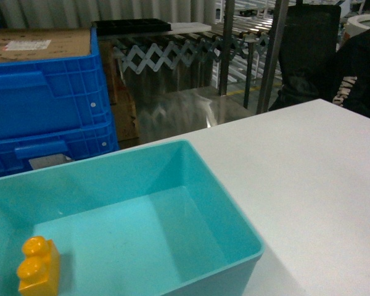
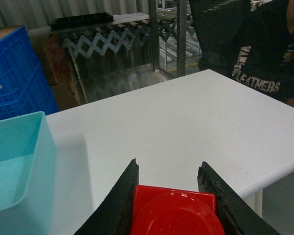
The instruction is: Pick red block from blue box to shelf
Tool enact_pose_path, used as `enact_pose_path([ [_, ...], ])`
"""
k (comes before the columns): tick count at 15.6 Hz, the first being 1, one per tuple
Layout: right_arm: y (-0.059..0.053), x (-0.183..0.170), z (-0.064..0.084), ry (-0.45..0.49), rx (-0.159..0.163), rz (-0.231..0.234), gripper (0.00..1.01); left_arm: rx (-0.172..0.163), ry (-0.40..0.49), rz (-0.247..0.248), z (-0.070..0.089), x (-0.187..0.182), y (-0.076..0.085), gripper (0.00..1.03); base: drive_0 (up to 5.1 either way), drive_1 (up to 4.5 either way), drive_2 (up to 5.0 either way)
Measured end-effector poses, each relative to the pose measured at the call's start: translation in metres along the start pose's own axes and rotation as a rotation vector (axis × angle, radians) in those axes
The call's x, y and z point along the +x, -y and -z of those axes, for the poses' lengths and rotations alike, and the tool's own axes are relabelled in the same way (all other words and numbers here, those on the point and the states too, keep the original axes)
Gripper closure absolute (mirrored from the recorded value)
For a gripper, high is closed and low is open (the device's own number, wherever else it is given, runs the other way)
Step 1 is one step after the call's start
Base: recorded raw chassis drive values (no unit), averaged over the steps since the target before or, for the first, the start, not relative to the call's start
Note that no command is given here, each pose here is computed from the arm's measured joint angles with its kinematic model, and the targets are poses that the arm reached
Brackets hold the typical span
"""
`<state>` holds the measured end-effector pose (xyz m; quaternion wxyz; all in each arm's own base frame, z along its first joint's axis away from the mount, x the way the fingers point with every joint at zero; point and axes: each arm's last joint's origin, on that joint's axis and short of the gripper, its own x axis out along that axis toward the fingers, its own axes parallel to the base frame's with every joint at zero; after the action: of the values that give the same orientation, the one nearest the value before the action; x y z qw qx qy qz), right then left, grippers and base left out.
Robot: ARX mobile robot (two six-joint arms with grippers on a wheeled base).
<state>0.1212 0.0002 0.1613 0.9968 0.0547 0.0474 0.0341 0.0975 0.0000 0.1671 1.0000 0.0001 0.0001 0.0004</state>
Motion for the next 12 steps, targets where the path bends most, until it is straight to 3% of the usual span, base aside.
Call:
enact_pose_path([
  [12, 0.0, 0.0, 0.0, 0.0, 0.0, 0.0, 0.72, 0.0, 0.0, 0.0, 0.0, 0.0, 0.0, 0.05, -1.6, -1.63, -1.6],
])
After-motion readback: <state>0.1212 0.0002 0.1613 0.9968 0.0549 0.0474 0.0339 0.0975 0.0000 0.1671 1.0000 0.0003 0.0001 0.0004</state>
